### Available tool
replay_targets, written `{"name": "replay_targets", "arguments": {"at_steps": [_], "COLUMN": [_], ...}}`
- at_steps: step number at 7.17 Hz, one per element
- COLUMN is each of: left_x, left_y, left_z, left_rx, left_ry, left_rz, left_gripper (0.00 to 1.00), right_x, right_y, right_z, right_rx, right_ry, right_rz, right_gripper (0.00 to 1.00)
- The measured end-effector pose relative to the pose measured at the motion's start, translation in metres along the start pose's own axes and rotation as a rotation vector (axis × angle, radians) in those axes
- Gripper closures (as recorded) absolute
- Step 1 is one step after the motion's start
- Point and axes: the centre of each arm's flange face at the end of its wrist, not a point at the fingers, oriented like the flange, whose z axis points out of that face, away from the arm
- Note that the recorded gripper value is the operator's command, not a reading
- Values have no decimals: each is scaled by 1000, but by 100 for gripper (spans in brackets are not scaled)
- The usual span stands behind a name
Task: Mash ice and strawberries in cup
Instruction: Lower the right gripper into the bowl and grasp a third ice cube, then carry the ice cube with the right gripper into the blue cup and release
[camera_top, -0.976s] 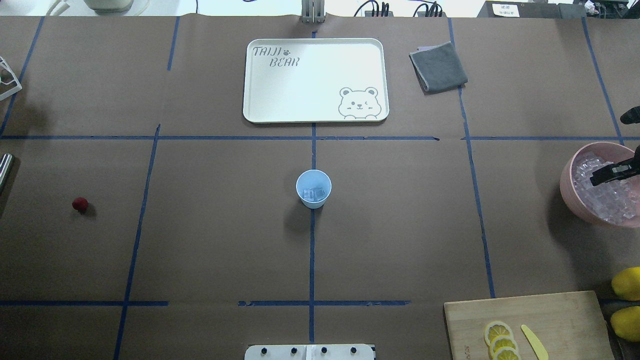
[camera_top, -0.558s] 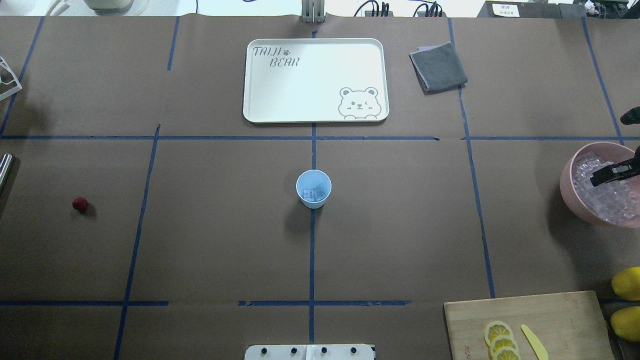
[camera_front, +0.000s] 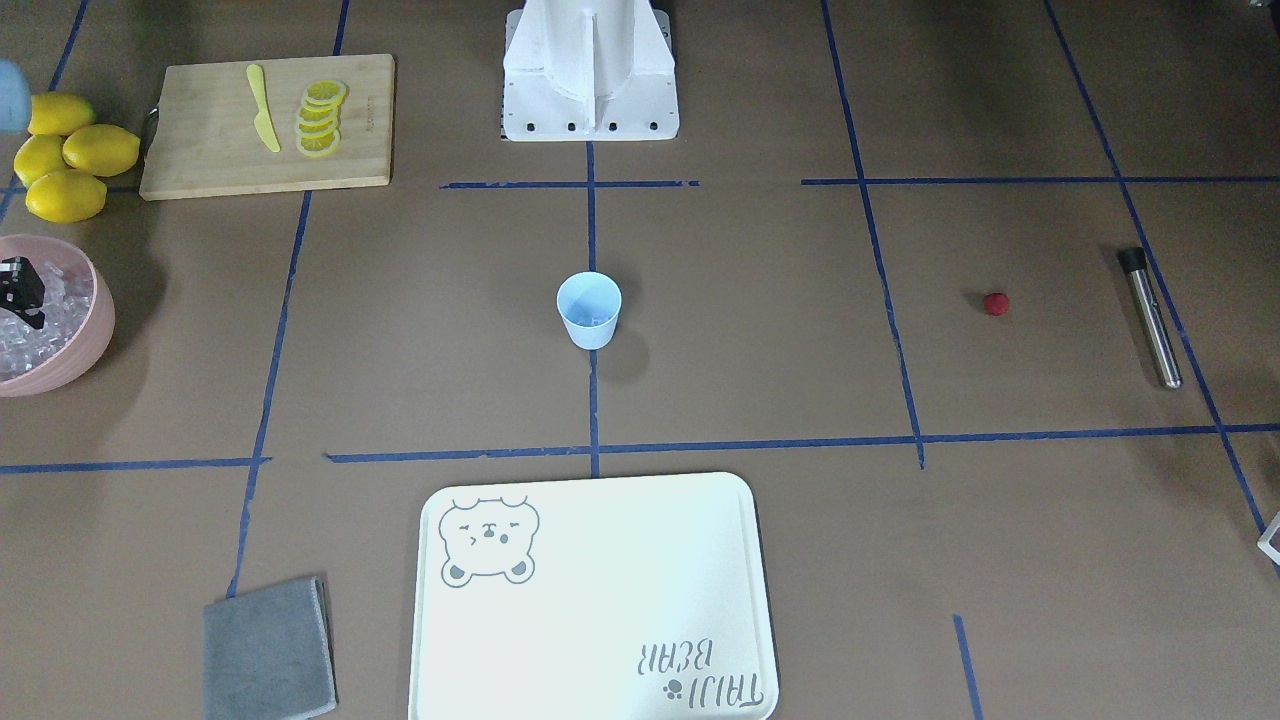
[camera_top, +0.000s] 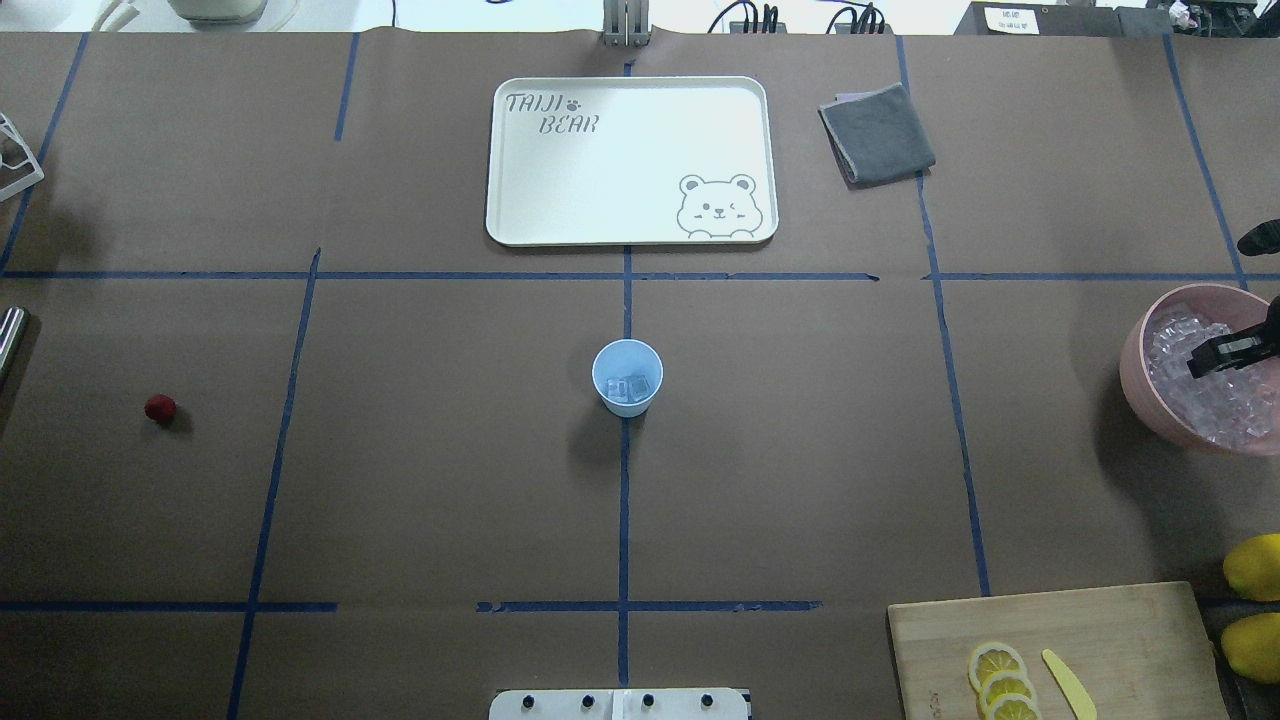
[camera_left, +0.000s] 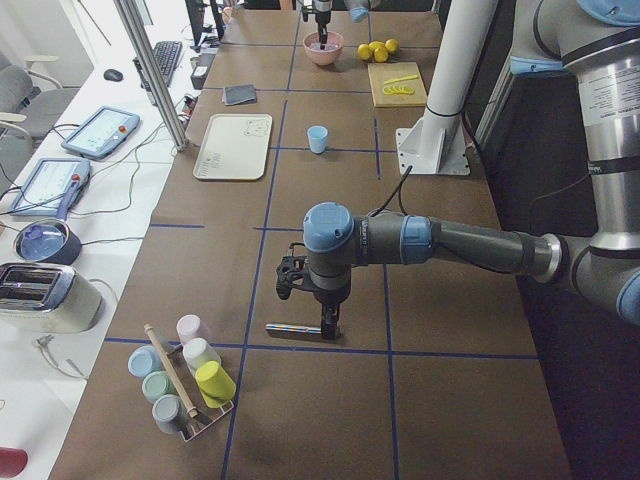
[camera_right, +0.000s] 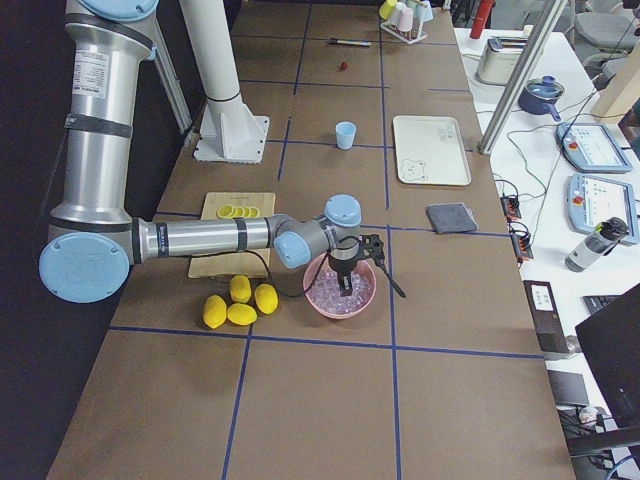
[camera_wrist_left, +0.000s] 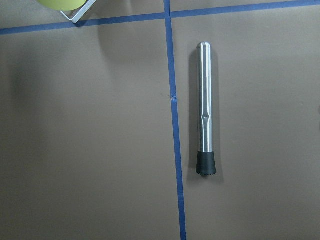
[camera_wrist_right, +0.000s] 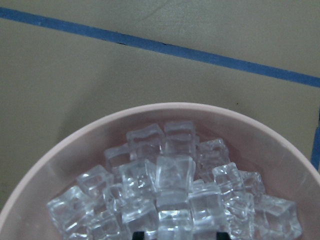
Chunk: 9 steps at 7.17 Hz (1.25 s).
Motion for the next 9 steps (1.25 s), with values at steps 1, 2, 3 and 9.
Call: {"name": "replay_targets", "arguments": {"at_steps": [1,2,3,9], "left_x": [0,1,1,2], "left_y": [0,0,0,0], "left_z": [0,-1,-1,-2], "left_rx": [1,1,2,3], "left_ry": [0,0,0,1], "left_rz": [1,1,1,3], "left_gripper": [0,0,0,0], "right_x": [0,0,-6,-209], "right_y": [0,0,-1,-52], "right_z": [0,0,-8,-158], "right_rx": [-1,-1,11,99], "right_ry": [0,0,-8,-181], "right_rz": [1,0,-8,240], "right_gripper": [100,100,100,100]}}
